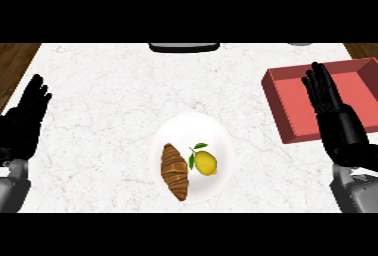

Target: Pick the lemon from the plate and place it in the cardboard box

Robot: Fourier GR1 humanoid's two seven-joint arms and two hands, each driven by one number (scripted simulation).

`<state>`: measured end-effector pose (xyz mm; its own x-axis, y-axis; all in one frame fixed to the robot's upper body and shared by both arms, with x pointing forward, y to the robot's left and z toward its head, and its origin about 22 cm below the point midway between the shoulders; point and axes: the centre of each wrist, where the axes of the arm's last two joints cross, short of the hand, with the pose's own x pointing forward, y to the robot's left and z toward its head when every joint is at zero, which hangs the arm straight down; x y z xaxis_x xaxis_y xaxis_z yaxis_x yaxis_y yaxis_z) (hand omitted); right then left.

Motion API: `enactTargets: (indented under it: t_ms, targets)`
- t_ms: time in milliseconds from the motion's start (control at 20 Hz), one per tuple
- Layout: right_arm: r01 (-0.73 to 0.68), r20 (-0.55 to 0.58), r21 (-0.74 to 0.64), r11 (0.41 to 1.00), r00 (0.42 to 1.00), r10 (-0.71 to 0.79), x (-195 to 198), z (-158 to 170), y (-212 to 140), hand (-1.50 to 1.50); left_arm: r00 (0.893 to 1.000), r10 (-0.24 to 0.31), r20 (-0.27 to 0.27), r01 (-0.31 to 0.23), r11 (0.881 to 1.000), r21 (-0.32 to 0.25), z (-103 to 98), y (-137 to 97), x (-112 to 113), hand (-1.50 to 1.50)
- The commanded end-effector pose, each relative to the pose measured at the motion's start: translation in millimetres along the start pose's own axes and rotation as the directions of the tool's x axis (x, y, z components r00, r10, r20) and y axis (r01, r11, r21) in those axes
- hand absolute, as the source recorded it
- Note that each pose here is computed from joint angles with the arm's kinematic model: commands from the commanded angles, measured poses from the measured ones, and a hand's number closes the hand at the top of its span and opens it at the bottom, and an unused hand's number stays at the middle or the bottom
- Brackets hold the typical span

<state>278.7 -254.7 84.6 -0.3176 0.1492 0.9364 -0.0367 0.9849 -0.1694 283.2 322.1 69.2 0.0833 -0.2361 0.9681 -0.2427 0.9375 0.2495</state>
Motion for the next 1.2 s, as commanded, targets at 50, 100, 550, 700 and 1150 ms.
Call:
enactTargets:
  t_ms: [50, 100, 550, 700, 1150]
  targets:
    - [-0.123, 0.126, 0.123, 0.985, 0.986, 0.107, 12.8, 7.2, 29.5, 1.50, 0.999, 0.001, -0.038, -0.002, 1.000, -0.002, 12.4, -13.7, -29.3, 0.00]
    - [-0.205, 0.191, 0.187, 0.961, 0.967, 0.169, 17.0, 11.3, 47.6, 1.50, 0.999, 0.001, -0.049, -0.001, 1.000, 0.003, 11.2, -14.0, -33.2, 0.00]
    - [-0.698, 0.389, 0.010, 0.716, 0.663, 0.640, -3.3, 47.8, 79.1, -1.50, 0.987, 0.087, -0.139, -0.088, 0.996, -0.006, 34.1, -62.2, -65.2, 0.00]
    - [-0.771, 0.441, -0.025, 0.636, 0.562, 0.700, 4.0, 63.1, 79.6, -1.50, 0.988, 0.074, -0.133, -0.076, 0.997, -0.013, 40.3, -64.5, -74.3, 0.00]
    - [-0.901, 0.233, 0.135, 0.412, 0.433, 0.871, 74.7, 86.0, 116.0, -1.50, 0.988, 0.053, -0.142, -0.053, 0.999, 0.000, 33.5, -44.0, -86.0, 0.00]
